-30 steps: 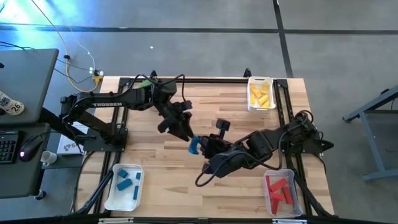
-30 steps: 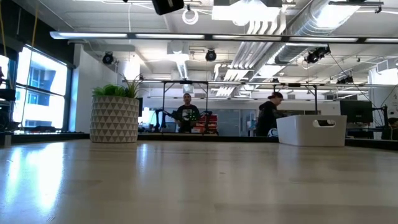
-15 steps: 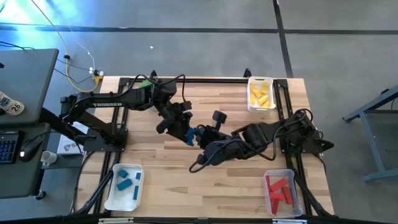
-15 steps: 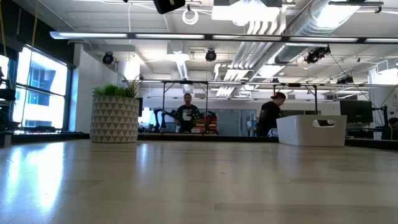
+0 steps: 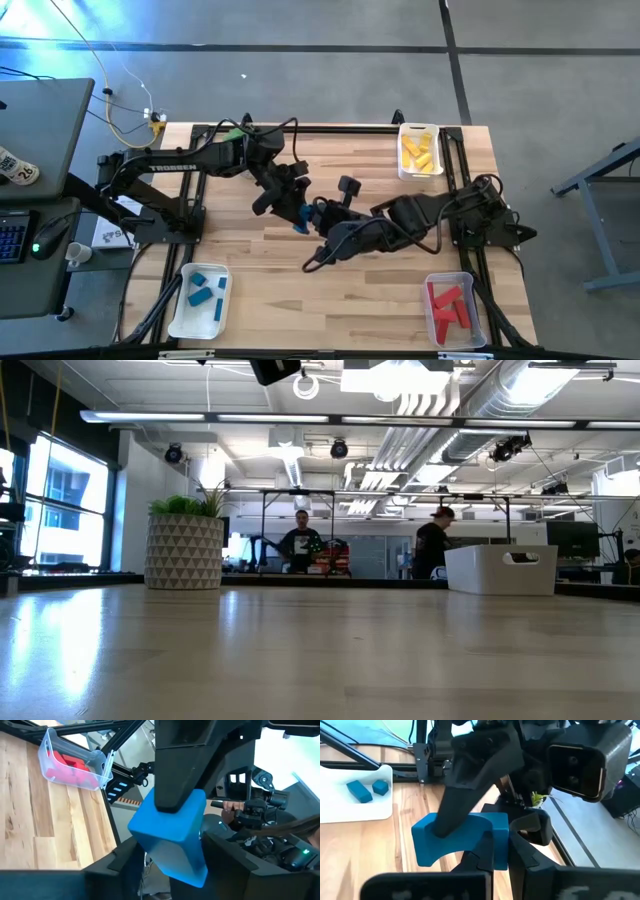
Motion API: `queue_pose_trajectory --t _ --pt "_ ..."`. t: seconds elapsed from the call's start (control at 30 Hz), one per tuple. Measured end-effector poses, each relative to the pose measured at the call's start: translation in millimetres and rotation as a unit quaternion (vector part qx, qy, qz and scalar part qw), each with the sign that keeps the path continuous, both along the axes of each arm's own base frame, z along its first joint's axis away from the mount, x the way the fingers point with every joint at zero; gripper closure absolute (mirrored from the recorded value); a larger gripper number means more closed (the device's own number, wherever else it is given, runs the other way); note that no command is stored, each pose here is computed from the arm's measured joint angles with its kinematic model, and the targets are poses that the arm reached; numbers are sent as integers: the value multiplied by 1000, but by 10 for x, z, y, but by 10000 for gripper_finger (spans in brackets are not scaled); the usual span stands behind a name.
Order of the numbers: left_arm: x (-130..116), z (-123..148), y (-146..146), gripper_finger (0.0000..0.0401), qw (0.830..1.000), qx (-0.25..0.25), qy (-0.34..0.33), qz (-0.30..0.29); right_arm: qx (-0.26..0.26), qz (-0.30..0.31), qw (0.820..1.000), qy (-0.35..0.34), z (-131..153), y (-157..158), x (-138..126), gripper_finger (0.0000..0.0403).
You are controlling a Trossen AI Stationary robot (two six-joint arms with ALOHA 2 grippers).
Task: Sort & place blocks by color
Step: Put the blue block into the bottom white bin
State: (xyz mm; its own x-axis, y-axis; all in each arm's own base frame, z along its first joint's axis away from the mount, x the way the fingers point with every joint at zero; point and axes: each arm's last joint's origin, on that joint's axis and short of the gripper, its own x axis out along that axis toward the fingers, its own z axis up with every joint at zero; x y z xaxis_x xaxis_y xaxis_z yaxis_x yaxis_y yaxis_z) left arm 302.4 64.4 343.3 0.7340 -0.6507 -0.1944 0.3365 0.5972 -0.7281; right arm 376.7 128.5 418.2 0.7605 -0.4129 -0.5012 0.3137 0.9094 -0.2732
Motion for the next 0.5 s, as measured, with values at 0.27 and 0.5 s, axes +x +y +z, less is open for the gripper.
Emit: queue_pose_trajectory --t 0.27,0.5 --pt "4 -14 3 286 1000 -6 9 3 -4 3 1000 2 0 5 -2 397" --pt "4 -16 2 292 1000 -3 8 3 16 -1 1000 -8 4 7 5 362"
